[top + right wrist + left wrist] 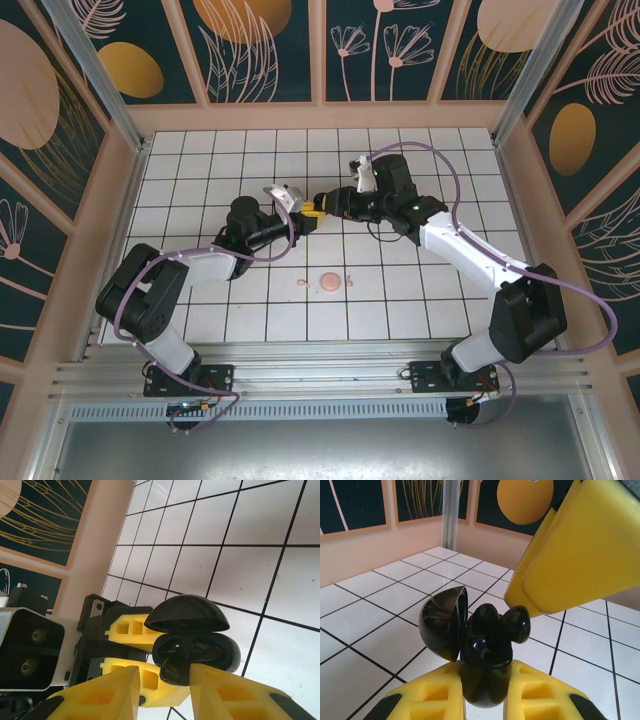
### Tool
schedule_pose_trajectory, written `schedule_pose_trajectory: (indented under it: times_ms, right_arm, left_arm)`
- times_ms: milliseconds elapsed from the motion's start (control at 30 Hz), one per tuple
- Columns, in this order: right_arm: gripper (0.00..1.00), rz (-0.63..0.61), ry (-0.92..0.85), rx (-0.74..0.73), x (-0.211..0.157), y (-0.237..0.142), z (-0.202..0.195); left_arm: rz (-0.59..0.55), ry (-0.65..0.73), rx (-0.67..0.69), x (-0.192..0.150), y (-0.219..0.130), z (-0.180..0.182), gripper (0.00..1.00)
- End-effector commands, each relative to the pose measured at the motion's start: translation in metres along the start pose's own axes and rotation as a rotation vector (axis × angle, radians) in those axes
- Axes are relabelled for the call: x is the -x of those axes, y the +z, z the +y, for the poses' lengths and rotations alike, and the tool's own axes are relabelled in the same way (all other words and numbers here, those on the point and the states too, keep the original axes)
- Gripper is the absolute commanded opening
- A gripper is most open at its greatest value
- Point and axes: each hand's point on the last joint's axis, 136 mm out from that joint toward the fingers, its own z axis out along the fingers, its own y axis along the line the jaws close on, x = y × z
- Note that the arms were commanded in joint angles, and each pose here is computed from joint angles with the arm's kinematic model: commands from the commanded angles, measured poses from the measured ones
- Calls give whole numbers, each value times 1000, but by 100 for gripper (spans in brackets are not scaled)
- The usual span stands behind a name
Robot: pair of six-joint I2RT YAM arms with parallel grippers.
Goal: Insert the wireless bluetooth earbuds into the charging case
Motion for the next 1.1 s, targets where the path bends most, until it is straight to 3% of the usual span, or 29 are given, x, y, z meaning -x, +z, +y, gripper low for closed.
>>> schedule_pose_trajectory:
  times_ms: [0,833,1067]
  right_arm:
    - [32,6,-30,50,-1,7,14]
    - [34,-44,-22,28,11,5,15]
    - [39,-80,-34,1,18,-6,14]
  left_arm:
    - [-40,25,-34,13,0,-10,5]
    - [-40,18,-39,13,-1,-11,5]
    - [-38,14,-44,11,-1,-12,5]
